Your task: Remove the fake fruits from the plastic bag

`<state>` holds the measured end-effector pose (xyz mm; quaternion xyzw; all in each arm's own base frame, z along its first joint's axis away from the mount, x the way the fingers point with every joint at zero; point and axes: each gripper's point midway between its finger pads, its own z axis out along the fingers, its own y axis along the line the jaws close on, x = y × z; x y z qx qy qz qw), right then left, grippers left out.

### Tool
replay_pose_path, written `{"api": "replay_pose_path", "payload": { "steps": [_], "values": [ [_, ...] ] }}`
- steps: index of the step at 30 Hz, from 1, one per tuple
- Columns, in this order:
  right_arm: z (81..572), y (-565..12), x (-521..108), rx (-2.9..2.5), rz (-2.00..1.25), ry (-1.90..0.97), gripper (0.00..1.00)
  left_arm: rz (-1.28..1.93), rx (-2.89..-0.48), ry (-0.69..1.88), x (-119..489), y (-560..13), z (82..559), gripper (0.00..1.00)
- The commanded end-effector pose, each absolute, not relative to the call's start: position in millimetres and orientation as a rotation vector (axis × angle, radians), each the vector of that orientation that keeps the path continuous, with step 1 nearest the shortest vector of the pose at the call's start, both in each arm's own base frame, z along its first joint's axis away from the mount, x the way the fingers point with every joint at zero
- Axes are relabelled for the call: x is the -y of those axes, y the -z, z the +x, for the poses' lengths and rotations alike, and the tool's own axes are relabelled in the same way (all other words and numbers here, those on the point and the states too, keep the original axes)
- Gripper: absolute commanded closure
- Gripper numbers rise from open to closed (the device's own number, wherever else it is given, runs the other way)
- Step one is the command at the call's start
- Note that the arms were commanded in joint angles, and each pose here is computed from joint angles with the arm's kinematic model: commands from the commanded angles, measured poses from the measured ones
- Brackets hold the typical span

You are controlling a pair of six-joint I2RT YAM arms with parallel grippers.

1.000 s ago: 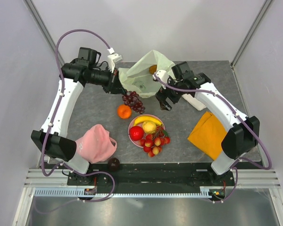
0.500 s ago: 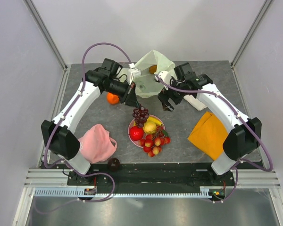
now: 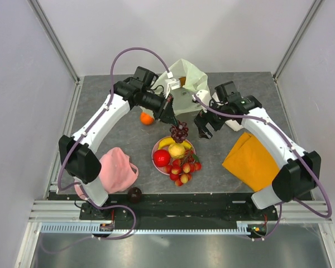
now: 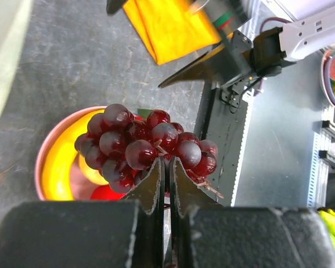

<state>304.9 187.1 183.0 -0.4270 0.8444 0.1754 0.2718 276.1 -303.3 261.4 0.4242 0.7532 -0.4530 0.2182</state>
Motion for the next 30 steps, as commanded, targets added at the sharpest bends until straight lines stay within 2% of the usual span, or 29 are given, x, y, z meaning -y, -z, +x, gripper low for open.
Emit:
{"api": "replay_pose_path", "payload": {
  "steps": [1, 8, 12, 14, 20, 21, 23, 30],
  "values": [
    [300.1, -198.9, -176.3, -2.253, -1.057, -0.487, 0.02, 1.238, -2.033, 1.359, 311.6, -255.9, 257.5, 0.98],
    [304.5, -192.4, -174.9, -2.282, -1.016, -0.545, 0.02, 1.296, -2.105, 1.336, 293.1, -210.7, 233.8, 0.98],
    [308.7, -189.9, -177.2, -2.286, -1.022, -0.56, 0.02, 1.336, -2.144, 1.284, 277.4, -188.9, 219.6, 0.89],
    [309.5, -189.0, -179.7, -2.289, -1.024, -0.577, 0.02, 1.346, -2.161, 1.269, 272.4, -185.1, 214.8, 0.78],
    [313.6, -186.7, -184.2, -2.293, -1.028, -0.601, 0.02, 1.382, -2.202, 1.235, 262.4, -168.7, 207.1, 0.59],
    [313.7, -186.2, -185.0, -2.294, -1.03, -0.605, 0.02, 1.383, -2.206, 1.23, 261.6, -167.7, 207.1, 0.51],
    [315.3, -186.7, -186.1, -2.291, -1.03, -0.611, 0.02, 1.39, -2.208, 1.209, 259.3, -166.4, 206.9, 0.45],
    [316.0, -184.8, -187.2, -2.294, -1.034, -0.614, 0.02, 1.308, -2.216, 1.144, 256.1, -179.9, 228.9, 0.39]
  ]
}}
